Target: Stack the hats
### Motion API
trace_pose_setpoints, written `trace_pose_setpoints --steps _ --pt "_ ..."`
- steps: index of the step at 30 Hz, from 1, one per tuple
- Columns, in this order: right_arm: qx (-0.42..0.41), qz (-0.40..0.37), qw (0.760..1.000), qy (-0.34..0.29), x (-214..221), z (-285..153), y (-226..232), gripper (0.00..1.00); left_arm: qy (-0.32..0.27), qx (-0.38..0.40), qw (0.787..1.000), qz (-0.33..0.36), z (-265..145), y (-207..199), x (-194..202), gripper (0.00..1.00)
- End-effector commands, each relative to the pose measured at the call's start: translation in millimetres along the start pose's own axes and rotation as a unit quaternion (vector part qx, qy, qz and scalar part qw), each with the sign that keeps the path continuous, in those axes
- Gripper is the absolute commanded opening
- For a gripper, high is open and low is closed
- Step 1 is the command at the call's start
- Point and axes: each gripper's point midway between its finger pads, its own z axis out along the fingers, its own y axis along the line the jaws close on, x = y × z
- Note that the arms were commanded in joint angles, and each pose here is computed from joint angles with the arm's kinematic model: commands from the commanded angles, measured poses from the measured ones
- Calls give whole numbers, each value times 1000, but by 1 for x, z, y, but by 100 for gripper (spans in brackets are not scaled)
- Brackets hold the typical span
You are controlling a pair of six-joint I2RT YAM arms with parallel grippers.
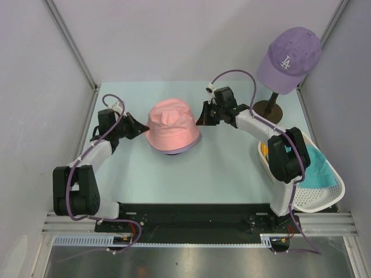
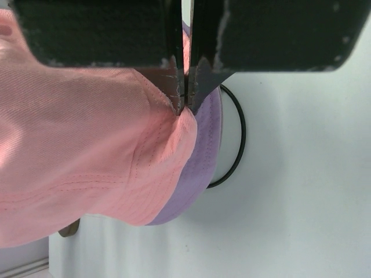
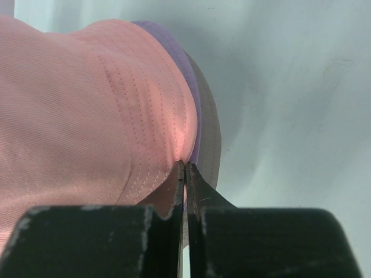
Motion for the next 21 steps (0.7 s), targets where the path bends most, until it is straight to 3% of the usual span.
trace_pose_setpoints --steps 1,6,8,9,10,11,12,13,14,16,21 --pt "110 4 992 69 48 -8 -54 0 31 -113 993 -12 -10 52 31 0" --pt "107 -10 993 55 39 -12 -48 0 31 -113 993 -9 -13 50 30 0" --pt "97 -16 994 47 33 -15 -42 4 22 -109 994 -5 -16 41 21 6" --pt "91 -21 995 36 25 -18 -35 11 17 -107 994 -3 -18 37 15 12" --pt "87 -23 995 30 20 -21 -31 19 0 -105 994 6 -22 29 2 33" --pt "85 -26 996 23 16 -24 -27 37 -2 -111 994 4 -25 27 -2 42" --pt "79 -30 996 11 8 -30 -21 45 -13 -117 993 10 -29 24 -10 51" --pt "79 -32 996 5 5 -33 -19 53 -32 -124 991 20 -34 19 -25 75" --pt "80 -32 996 -1 1 -37 -17 63 -43 -137 989 27 -44 20 -32 82" --pt "86 -35 996 -16 -4 -50 -14 70 -65 -150 986 32 -56 19 -47 92" --pt "115 -41 992 -43 3 -83 -19 76 -100 -185 976 49 -90 21 -63 96"
